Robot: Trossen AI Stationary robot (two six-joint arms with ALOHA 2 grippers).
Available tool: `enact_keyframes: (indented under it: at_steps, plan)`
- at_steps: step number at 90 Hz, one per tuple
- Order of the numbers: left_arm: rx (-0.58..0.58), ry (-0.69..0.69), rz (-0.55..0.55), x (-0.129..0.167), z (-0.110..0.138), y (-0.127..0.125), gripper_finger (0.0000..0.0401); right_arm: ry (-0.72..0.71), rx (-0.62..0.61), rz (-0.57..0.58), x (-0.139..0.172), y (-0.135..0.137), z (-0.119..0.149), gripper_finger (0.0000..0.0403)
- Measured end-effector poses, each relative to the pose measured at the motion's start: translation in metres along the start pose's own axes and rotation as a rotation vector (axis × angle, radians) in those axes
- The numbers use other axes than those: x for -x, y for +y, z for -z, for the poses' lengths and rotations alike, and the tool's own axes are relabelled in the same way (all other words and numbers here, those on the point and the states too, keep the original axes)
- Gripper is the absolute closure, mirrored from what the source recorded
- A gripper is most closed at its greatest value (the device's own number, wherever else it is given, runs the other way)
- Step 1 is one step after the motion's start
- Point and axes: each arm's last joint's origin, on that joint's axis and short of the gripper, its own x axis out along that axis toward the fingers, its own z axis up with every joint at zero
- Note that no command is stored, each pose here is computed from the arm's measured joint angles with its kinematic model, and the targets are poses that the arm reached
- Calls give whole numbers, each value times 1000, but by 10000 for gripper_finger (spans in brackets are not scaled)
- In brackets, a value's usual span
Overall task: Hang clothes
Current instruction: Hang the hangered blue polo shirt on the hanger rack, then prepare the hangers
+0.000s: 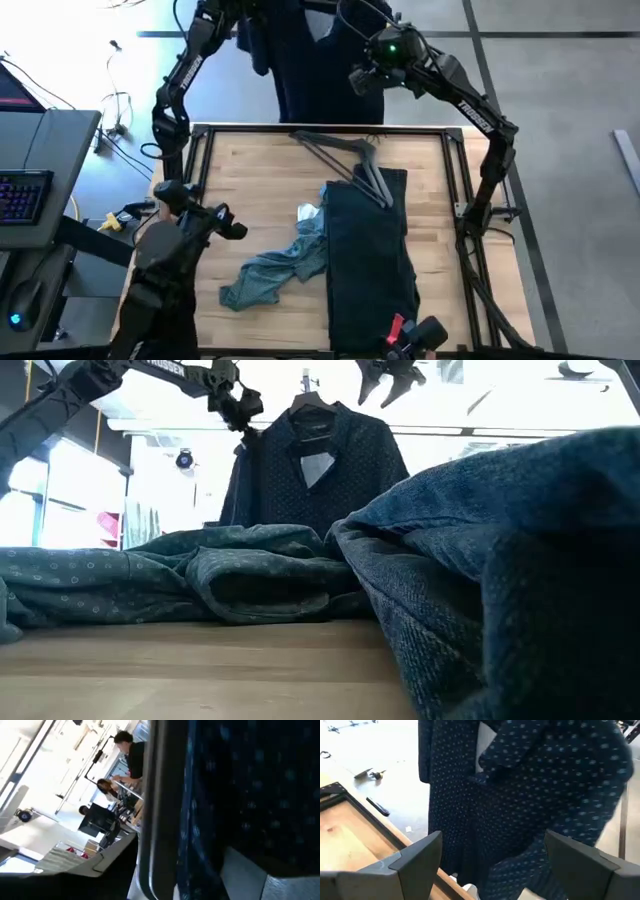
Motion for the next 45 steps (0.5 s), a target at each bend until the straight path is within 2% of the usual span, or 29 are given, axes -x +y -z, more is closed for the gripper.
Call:
enact_keyframes:
  at_steps: [21,45]
  plan:
    - [86,111,39,31,-10,9,167,75,36,50,1,-1,8,78]
    - [237,219,135,75,-20,14,167,159,51,-22,20,13,17,78]
